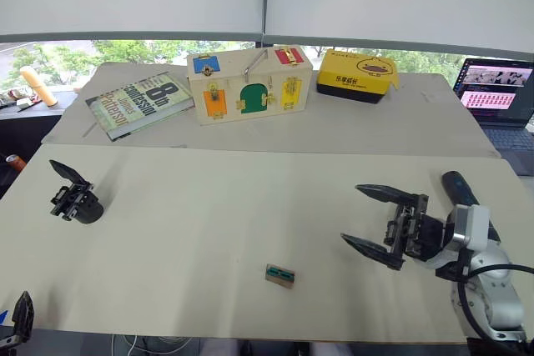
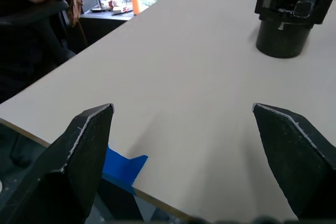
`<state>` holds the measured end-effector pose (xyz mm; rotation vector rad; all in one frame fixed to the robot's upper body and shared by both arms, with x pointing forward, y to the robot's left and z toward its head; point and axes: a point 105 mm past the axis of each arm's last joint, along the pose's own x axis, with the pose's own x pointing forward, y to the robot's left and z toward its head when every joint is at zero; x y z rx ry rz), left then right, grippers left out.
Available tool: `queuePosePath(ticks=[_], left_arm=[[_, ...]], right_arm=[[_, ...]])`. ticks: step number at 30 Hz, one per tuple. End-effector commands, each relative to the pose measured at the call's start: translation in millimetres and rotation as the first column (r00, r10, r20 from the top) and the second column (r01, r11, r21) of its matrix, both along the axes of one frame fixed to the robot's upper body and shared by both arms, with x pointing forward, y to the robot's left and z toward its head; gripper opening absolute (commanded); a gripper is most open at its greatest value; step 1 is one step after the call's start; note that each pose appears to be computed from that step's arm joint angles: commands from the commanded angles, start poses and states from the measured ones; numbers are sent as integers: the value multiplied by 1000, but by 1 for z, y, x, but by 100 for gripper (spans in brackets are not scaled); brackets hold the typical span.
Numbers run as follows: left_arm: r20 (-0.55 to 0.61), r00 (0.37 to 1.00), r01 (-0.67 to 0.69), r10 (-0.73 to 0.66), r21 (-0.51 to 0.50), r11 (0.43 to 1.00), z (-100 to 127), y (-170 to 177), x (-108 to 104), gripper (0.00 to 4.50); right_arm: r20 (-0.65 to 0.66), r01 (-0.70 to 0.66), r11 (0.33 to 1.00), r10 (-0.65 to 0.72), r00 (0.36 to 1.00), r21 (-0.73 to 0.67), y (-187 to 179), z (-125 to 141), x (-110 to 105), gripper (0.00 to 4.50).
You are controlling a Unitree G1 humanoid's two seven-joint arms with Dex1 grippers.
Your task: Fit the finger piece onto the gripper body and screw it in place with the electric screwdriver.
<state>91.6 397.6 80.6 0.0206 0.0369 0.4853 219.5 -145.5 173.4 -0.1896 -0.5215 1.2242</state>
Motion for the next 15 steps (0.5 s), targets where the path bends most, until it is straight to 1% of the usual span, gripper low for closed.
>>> queuePosePath(ticks=[1,4,7,9,15], left_arm=[[18,1000,22,-23,52,998,14,-6,15,450],[1,999,33,-34,77,996,16,-9,34,450],[-12,998,66,-65,76,995,17,-13,65,450],[-34,995,97,-95,82,992,13,-18,85,450],[-79,985,162,-155,84,983,2,-25,120,450]], right_arm=[[59,-16,1000,15,998,4,6,5,-3,443],[55,-12,1000,12,998,4,8,3,-2,443],[63,-13,1000,13,998,-2,9,4,2,443],[71,-10,1000,10,997,-5,9,6,6,443],[95,-9,1000,10,995,-7,12,11,13,443]])
